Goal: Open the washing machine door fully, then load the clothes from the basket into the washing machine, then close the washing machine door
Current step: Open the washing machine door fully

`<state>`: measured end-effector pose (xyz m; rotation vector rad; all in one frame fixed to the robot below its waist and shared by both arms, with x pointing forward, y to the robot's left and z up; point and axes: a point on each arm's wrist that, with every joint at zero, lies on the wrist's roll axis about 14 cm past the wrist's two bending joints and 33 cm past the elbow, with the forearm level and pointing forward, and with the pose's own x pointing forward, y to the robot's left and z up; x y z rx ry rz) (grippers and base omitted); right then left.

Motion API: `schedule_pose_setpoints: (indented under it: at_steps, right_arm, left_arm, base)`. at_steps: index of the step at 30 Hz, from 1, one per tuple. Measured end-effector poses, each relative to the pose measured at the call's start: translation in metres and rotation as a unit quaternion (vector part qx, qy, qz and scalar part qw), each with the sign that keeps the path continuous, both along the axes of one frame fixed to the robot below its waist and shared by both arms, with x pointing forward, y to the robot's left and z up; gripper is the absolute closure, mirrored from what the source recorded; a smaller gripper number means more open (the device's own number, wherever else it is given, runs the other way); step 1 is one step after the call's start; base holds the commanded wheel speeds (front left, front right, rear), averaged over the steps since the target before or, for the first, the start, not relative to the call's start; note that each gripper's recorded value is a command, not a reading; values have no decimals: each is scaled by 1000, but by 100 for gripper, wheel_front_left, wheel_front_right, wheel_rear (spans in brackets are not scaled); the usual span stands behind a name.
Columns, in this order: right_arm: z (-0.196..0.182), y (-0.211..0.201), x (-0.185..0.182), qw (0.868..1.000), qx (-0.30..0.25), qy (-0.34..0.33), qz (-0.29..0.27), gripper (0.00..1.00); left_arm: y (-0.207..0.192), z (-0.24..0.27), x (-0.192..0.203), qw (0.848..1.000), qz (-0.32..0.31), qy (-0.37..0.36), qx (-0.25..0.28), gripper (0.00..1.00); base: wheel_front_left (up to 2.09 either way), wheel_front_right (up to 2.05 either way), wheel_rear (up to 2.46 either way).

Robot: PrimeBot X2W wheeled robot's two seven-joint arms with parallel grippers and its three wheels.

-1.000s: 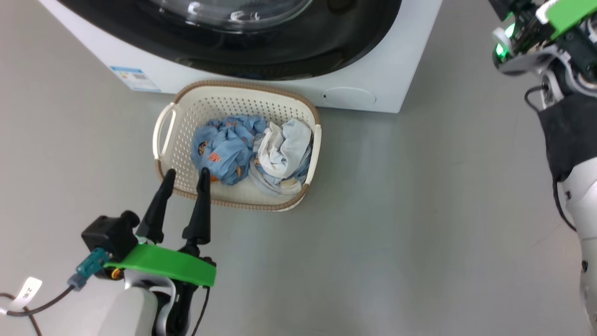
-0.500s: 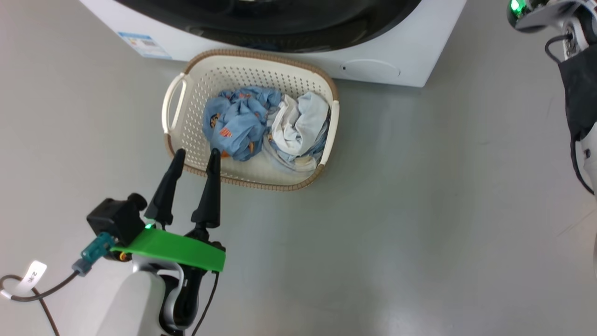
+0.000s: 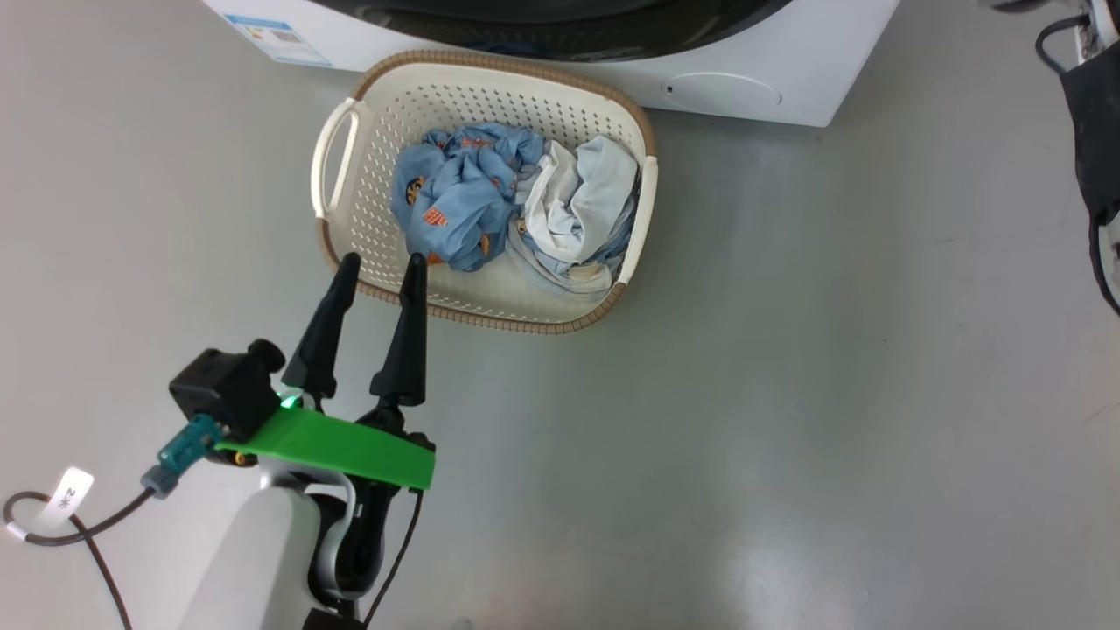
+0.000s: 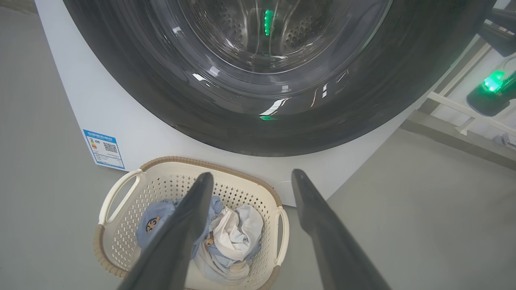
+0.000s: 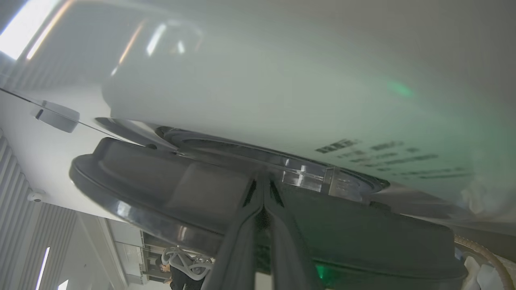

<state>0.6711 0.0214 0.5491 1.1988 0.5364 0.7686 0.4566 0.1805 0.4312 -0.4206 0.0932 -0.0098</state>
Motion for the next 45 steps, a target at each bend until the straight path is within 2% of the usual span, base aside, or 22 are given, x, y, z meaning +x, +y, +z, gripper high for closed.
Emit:
schedule_pose_setpoints:
  at_steps: [10,21,33,45]
  right_arm:
    - [0,9,1,1000,-7,-4,14,100]
    - [1,15,-19,999,-33,-8,39,100]
    - [-5,27,-62,994,-52,-1,91,100]
    - [-2,45,-112,989,-49,3,143,100]
  left_arm:
    - [2,0,-2,1000,4,2,0,0]
    - [3,13,-3,1000,5,-15,0,0]
    - [2,24,-13,1000,7,-25,0,0]
    - [4,34,-26,999,10,-33,1,0]
  base:
    - [0,0,0]
    - [0,0,0]
    - [0,0,0]
    - [0,0,0]
